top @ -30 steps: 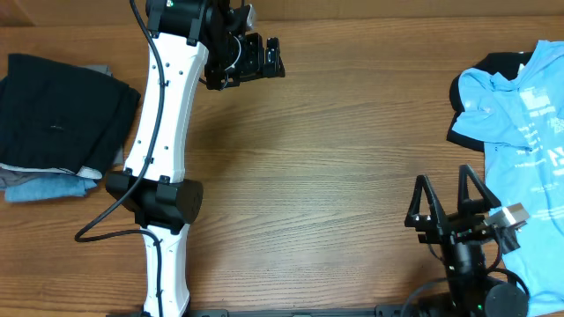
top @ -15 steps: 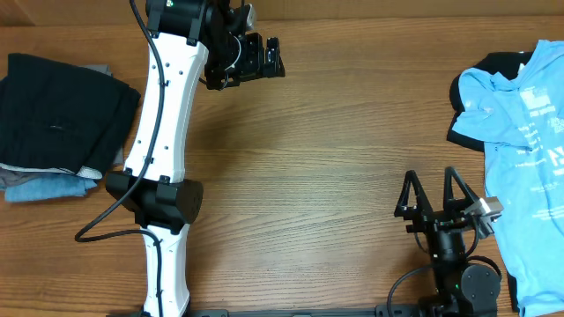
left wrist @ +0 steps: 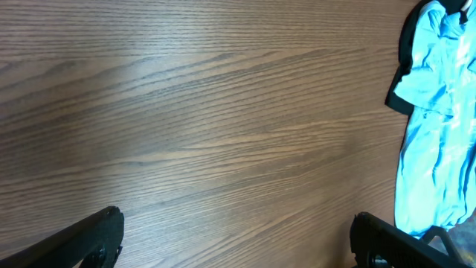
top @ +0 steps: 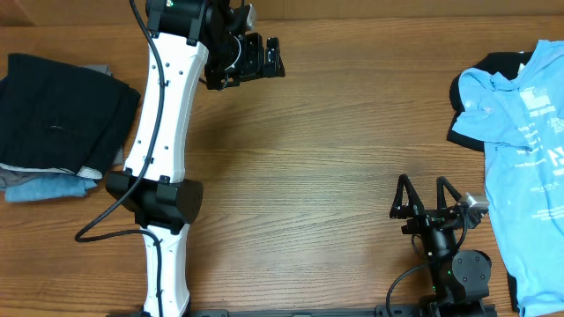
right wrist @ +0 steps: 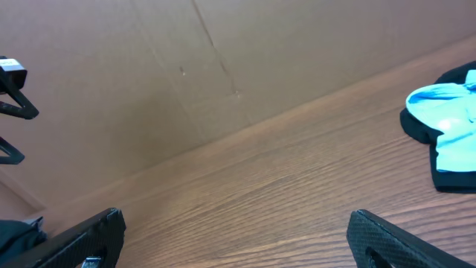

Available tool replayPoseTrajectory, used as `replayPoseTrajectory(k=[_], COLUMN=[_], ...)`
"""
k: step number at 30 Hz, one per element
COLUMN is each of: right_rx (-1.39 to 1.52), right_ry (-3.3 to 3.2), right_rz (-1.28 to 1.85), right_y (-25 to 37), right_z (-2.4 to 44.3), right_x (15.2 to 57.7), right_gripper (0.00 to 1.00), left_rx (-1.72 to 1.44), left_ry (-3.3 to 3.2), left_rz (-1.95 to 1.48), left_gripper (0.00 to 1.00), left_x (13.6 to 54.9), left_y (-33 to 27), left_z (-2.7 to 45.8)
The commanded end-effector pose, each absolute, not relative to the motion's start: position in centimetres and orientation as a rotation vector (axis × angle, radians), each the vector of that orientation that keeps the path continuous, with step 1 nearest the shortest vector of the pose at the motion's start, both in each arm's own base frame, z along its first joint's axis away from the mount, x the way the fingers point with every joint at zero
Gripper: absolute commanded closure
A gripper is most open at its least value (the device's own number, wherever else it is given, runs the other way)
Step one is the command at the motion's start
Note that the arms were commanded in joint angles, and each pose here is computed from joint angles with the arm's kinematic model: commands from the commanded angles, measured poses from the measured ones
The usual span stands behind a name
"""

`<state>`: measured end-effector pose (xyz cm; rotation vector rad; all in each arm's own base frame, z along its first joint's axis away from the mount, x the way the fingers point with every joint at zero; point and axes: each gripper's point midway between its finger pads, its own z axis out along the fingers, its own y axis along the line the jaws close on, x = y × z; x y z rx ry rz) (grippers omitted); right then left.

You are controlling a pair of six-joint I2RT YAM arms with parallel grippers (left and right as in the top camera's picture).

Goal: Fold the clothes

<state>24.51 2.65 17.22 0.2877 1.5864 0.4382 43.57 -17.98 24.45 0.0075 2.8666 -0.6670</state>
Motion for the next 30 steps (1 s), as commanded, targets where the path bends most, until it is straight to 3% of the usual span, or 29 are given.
replayPoseTrajectory(k=[1,26,30], right_rx=[0.253,0.251,0.251], right_ry=[1.595,1.595,1.595], right_rz=[0.479,0.479,0.479], right_y=[3.4,3.5,3.5], right_z=[17.0,17.0,17.0], right_x=[24.4,24.4,24.4], right_gripper=[0.00,0.00,0.00], left_rx=[0.004,0.004,0.017], left_ry=[2.868,2.868,2.826], left_rz=[-0.667,-0.667,-0.672], left_gripper=[0.00,0.00,0.00], left_x=[43.6,43.6,43.0], left_y=[-18.0,-18.0,-17.9], left_z=[24.4,24.4,26.2])
